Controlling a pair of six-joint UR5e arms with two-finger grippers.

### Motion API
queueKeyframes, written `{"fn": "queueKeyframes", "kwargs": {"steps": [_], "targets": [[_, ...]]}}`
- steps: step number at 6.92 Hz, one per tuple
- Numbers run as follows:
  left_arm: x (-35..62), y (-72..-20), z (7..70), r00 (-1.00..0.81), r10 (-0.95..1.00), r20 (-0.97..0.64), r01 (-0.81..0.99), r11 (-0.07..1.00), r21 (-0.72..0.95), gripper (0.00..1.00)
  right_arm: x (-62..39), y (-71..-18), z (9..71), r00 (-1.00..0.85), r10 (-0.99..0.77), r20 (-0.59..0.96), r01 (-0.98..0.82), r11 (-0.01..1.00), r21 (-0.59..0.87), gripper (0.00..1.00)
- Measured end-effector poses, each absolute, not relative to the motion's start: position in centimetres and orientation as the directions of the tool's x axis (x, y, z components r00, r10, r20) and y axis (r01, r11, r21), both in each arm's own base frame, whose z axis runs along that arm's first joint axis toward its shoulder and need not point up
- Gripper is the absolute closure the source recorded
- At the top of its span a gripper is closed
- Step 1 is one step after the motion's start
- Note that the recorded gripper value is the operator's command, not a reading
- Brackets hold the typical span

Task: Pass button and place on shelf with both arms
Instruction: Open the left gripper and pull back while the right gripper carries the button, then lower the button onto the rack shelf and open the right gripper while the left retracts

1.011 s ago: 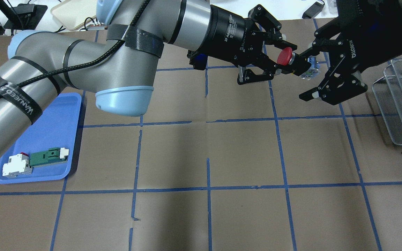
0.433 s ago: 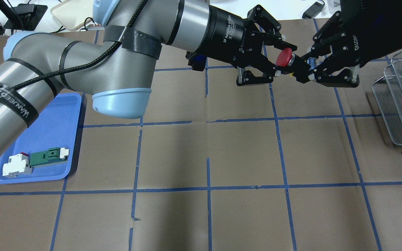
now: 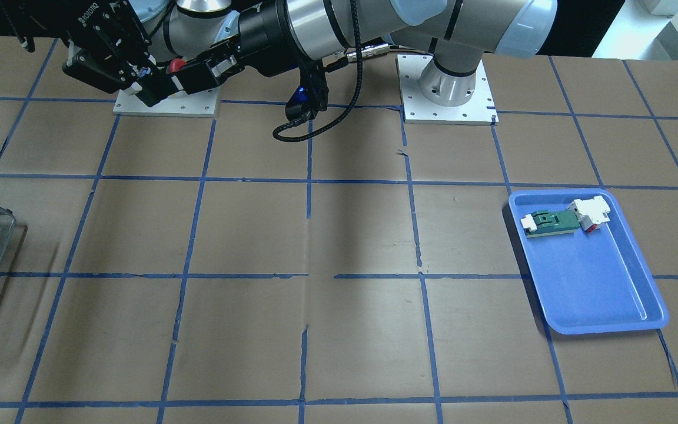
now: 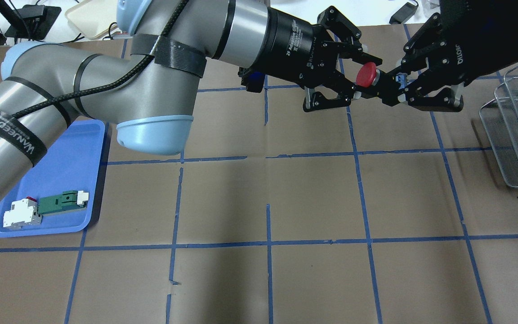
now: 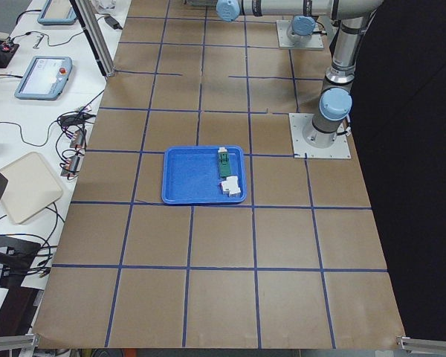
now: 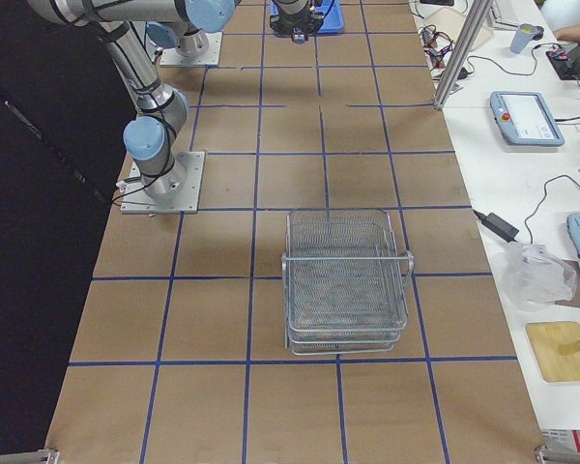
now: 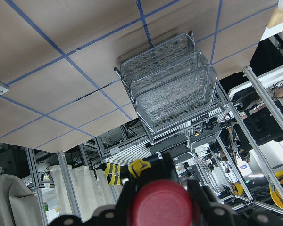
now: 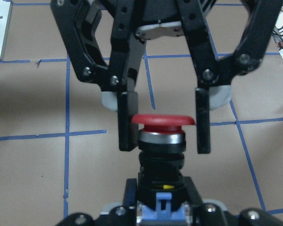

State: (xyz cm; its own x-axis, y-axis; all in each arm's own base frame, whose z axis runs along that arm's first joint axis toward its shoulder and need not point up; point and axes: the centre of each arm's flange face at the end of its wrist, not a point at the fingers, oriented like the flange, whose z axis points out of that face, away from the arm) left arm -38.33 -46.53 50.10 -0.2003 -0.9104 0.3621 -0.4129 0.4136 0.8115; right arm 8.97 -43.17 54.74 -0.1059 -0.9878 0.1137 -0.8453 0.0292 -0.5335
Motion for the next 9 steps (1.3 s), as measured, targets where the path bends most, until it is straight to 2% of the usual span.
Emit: {"fn": "queueKeyframes", "kwargs": {"steps": [3,5,7,9], "targets": [[-37.5,-47.4,50.6,-0.188,-0.902,0.388,-0.421,0.431,0.798,0.0,8.0,-43.5,54.2,-0.115,-0.988,0.101,-0.866,0.05,-0.497,1.0],[-35.0,-49.4,50.7,-0.196,-0.849,0.49,-0.444,0.523,0.728,0.0,4.0,-45.2,52.1,-0.164,-0.984,0.066,-0.914,0.126,-0.387,1.0],[-32.8,-51.5,49.3,-0.232,-0.799,0.555,-0.571,0.574,0.587,0.0,-5.3,-49.4,48.3,-0.272,-0.959,0.078,-0.94,0.247,-0.235,1.0],[-31.7,-52.7,46.8,-0.348,-0.743,0.572,-0.671,0.624,0.402,0.0,-15.5,-51.6,44.3,-0.346,-0.933,0.099,-0.936,0.335,-0.112,1.0]]}}
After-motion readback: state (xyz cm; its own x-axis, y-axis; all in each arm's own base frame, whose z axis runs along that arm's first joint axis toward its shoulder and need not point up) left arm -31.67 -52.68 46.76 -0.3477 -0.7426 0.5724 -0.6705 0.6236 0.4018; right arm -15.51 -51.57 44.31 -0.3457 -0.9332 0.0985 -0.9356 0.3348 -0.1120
